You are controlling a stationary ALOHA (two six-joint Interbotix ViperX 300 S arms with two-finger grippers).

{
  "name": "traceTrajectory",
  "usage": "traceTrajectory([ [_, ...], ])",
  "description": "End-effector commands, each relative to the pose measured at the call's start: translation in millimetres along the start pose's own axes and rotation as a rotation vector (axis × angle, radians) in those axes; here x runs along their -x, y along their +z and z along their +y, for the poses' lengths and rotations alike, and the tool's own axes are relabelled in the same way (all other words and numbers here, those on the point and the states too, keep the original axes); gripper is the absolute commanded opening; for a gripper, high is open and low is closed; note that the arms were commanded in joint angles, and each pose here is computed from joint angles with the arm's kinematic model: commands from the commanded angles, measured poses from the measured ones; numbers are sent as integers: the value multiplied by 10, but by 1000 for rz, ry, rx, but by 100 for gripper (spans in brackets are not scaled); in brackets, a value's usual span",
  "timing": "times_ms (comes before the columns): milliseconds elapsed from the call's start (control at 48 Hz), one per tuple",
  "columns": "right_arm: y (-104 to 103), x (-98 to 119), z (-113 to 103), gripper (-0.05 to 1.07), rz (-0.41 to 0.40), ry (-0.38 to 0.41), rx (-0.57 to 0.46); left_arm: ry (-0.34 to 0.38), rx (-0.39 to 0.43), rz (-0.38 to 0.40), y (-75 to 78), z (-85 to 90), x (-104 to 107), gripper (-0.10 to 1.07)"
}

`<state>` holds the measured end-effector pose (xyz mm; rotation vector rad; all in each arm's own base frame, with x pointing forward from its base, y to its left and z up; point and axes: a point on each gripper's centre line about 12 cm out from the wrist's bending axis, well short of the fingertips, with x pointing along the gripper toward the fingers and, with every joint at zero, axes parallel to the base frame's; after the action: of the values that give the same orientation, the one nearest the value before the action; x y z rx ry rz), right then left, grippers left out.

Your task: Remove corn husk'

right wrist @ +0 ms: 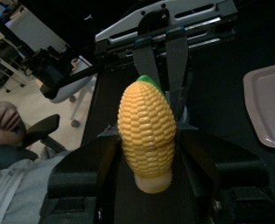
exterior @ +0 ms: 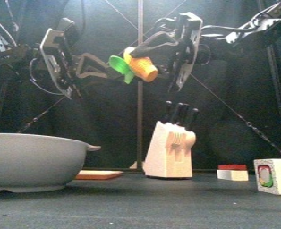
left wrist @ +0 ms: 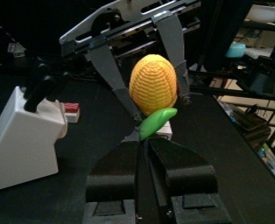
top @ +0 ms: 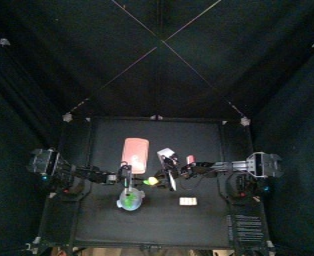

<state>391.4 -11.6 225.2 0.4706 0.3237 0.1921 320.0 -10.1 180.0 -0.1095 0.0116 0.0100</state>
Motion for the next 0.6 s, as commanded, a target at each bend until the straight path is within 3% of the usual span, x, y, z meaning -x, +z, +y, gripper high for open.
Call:
traceTrajectory([
  [0, 155, 90, 96, 55, -47, 19, 18, -10, -7, -33, 88, -9, 37, 48],
  [312, 146, 164, 119, 55, -52, 20, 19, -47, -34, -32, 98, -41, 245, 48],
  [583, 136, 162, 114, 55, -49, 19, 18, -74, -45, -21, 85, -84, 291, 48],
])
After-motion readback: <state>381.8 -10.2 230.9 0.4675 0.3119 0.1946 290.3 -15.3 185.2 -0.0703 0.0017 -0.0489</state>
